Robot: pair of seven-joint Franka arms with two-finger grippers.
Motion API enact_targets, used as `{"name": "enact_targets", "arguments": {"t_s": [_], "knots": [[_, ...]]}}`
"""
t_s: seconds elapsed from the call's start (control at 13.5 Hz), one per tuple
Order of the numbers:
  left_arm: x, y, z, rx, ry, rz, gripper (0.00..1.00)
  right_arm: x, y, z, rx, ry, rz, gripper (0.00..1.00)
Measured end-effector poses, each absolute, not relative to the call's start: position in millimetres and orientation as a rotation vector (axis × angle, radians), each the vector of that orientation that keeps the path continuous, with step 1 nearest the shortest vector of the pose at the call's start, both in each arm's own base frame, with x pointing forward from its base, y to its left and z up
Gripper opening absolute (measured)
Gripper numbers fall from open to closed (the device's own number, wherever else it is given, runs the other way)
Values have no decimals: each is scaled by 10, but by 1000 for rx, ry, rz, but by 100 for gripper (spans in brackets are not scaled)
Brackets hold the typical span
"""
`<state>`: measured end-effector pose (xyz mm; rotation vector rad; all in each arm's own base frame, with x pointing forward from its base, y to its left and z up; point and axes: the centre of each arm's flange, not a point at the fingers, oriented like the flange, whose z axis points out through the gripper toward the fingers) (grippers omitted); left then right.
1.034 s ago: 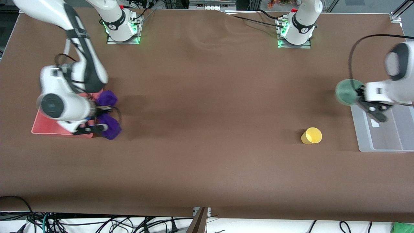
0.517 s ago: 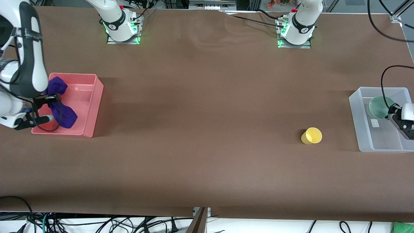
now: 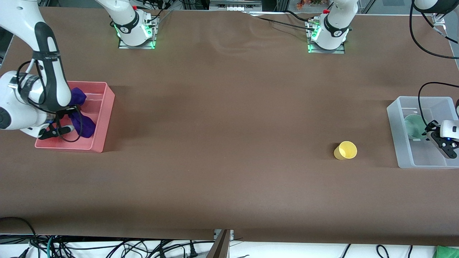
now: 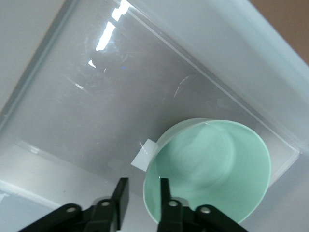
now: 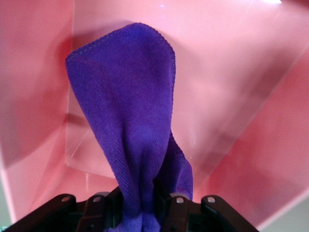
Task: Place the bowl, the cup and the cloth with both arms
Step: 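Release the cloth in the pink bin while the left gripper releases the bowl, then raise the right gripper from the bin while the left gripper reaches the cup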
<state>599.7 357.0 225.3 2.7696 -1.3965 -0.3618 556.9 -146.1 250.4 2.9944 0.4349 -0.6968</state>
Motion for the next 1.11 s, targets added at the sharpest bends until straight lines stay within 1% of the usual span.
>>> {"name": "enact_targets", "arguments": {"t_s": [0.15, 0.3, 0.44, 0.52, 0.59, 0.66, 0.74, 0.81, 0.96, 1.11], "knots": [[6054, 3512, 2575, 2762, -1394, -371, 60, 5516, -1483, 2391, 2995, 433, -665, 17], [6148, 3242, 3156, 2757, -1393, -366, 80, 5493, -1535, 2321, 2993, 424, -632, 32], [6238, 2786, 3678, 2785, -1338, -354, 99, 5509, -1561, 2357, 2998, 412, -612, 54], [6293, 2523, 3829, 2812, -1282, -347, 100, 5550, -1552, 2451, 3013, 401, -581, 63], [6360, 2245, 3892, 2846, -1200, -339, 100, 5620, -1530, 2622, 3032, 390, -541, 75], [6422, 1981, 3880, 2886, -1092, -335, 100, 5707, -1478, 2873, 3046, 395, -508, 84], [6470, 1729, 3823, 2928, -961, -340, 100, 5813, -1348, 3199, 3058, 425, -480, 96], [6508, 1506, 3745, 2966, -832, -354, 100, 5925, -1127, 3571, 3066, 480, -451, 100], [6574, 1105, 3526, 3012, -579, -396, 100, 6087, -519, 4360, 3075, 519, -381, 100], [6630, 781, 3250, 3039, -323, -439, 100, 6118, 17, 4940, 3088, 411, -298, 100]]}}
